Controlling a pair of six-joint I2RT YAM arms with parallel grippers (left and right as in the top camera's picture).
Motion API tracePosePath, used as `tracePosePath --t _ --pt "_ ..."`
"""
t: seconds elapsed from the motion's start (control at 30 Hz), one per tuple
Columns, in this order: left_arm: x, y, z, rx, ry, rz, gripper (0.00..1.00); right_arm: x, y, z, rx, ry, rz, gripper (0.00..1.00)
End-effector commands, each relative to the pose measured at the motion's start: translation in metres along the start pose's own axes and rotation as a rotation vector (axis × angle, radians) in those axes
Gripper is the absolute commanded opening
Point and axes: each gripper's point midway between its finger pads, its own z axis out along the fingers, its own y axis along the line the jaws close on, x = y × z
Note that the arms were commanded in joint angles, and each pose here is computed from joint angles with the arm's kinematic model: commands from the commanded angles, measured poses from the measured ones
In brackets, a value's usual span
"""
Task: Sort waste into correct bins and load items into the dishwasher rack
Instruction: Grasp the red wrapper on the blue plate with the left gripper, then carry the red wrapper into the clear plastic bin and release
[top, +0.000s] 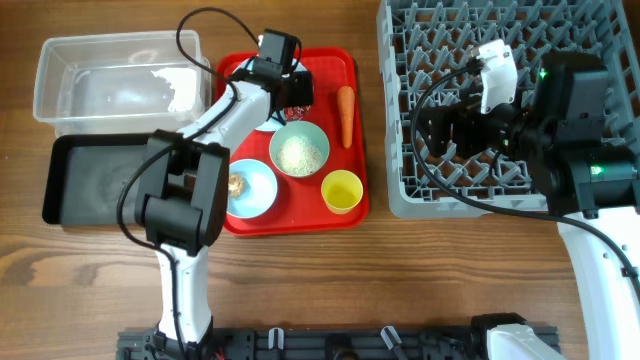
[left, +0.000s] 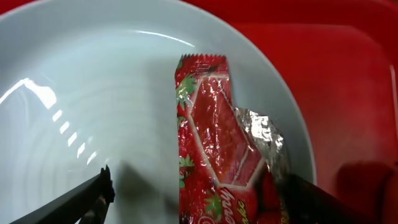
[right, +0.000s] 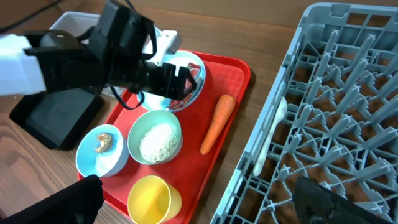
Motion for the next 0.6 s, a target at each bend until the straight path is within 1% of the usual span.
tracePosePath --t 0.0,0.1,0.2,0.23,0.27,0.3,0.33,0.43,0.47,0.57 --pt "0.004 0.002 0.014 -0.018 0.003 -0.010 0.88 -0.005 -0.002 -0.002 0.010 -0.010 -0.016 1.00" --pt "0.010 0.004 0.023 -0.023 0.016 -0.009 0.88 -0.005 -0.002 -0.002 0.010 -0.010 -0.016 1.00" --pt "0.015 0.005 0.027 -0.027 0.029 -0.007 0.80 -0.005 -0.002 -0.002 0.010 -0.010 -0.016 1.00" --pt "0.015 0.005 0.026 -0.027 0.029 -0.007 0.72 -0.005 -0.002 -0.002 0.010 -0.010 -0.016 1.00" --pt "0.014 0.005 0.026 -0.026 0.027 -0.007 0.66 -0.005 -0.002 -0.002 0.010 -0.011 -0.016 1.00" --pt "0.013 0.004 0.026 -0.025 0.024 -0.007 0.54 -0.006 -0.002 -0.002 0.010 -0.013 -0.017 1.00" --pt "0.013 0.004 0.026 -0.025 0.022 -0.008 0.46 -0.006 -0.002 -0.002 0.010 -0.014 -0.018 1.00" --pt "0.014 0.006 0.026 -0.029 0.029 -0.010 0.29 -0.007 -0.002 -0.002 0.010 -0.016 -0.019 1.00" --pt "0.014 0.006 0.026 -0.029 0.030 -0.010 0.26 -0.007 -0.002 -0.002 0.010 -0.016 -0.019 1.00" --pt "0.010 0.005 0.021 -0.024 0.019 -0.010 0.08 -0.007 -0.002 -0.002 0.010 -0.015 -0.019 1.00"
